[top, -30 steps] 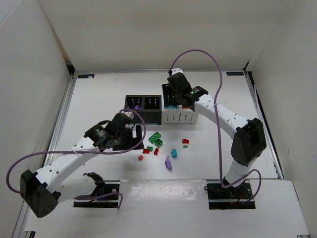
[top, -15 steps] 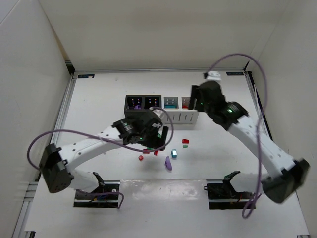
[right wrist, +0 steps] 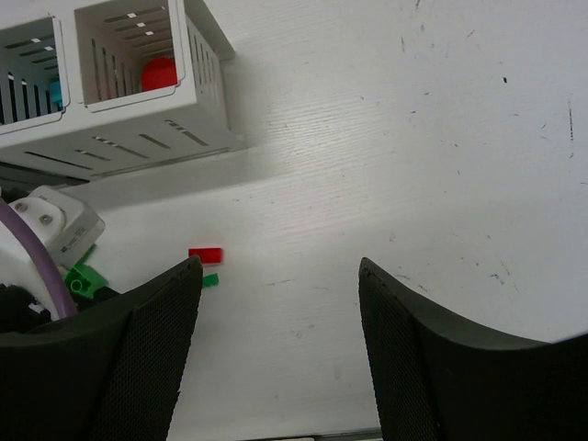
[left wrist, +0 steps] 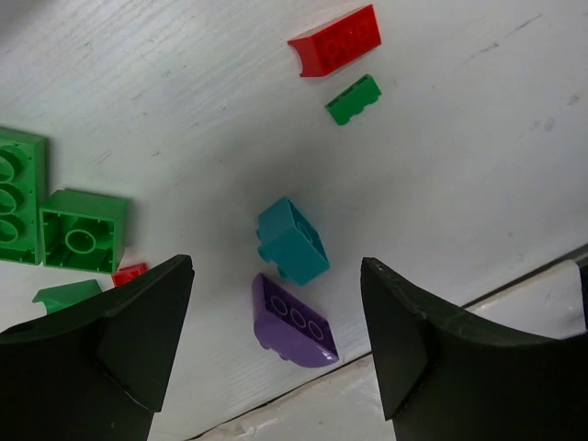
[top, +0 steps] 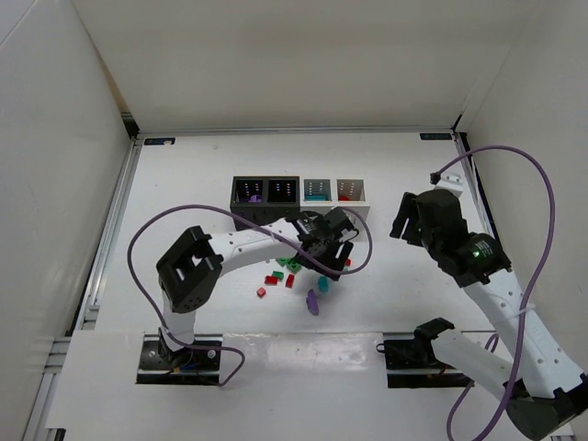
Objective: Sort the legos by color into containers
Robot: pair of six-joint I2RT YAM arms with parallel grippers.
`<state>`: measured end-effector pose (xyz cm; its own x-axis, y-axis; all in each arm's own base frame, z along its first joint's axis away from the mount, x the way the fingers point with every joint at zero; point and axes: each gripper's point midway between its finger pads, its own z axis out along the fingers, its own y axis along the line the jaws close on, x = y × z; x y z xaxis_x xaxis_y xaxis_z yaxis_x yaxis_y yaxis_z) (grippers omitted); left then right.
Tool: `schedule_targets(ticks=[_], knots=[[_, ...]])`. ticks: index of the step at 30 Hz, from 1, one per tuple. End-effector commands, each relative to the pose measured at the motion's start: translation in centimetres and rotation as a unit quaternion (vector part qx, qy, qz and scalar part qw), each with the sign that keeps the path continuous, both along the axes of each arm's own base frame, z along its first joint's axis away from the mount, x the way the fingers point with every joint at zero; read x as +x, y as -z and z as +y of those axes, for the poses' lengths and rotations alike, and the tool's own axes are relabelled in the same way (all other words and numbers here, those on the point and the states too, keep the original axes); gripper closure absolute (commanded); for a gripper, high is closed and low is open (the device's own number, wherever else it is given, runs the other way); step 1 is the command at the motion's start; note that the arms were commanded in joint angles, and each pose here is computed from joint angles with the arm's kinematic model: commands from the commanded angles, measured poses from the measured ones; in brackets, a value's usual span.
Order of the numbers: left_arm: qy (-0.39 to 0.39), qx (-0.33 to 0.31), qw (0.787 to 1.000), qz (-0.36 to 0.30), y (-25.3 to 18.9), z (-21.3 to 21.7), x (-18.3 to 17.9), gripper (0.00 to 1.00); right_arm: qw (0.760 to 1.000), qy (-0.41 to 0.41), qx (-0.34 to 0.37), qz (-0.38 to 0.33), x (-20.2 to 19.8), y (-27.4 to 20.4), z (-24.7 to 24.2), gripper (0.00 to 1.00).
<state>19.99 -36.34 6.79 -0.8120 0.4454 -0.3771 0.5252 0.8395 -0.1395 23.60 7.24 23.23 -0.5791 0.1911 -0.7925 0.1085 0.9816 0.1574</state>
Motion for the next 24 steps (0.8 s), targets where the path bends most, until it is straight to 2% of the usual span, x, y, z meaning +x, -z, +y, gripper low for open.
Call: schedule_targets(ticks=[1,15,19,20,24], knots=[[-0.021,-0.009,1.000,-0.001,-0.8,-0.8,0.5,0.17,1.000,0.005,0.001,0.005,-0.1,0.0,-0.4,0.28],[-0.042,0.030,0.998,0.041,3.0,-1.1,-0.6,0.32,1.000,0.016,0.018,0.017,0.4,1.0,-1.7,0.28],[-0.040,0.029,0.998,0.048,3.3,-1.3,-1.2,0.43,0.999,0.023,0.027,0.017,0.3,1.3,-2.2,0.27],[-0.041,0.028,0.998,0.048,3.3,-1.3,-1.1,0.49,0.999,0.025,0.028,0.016,0.2,1.3,-2.4,0.27],[-0.040,0.029,0.998,0.048,2.9,-1.5,-1.2,0.64,0.999,0.027,0.030,0.009,0.0,1.0,-2.8,0.27]])
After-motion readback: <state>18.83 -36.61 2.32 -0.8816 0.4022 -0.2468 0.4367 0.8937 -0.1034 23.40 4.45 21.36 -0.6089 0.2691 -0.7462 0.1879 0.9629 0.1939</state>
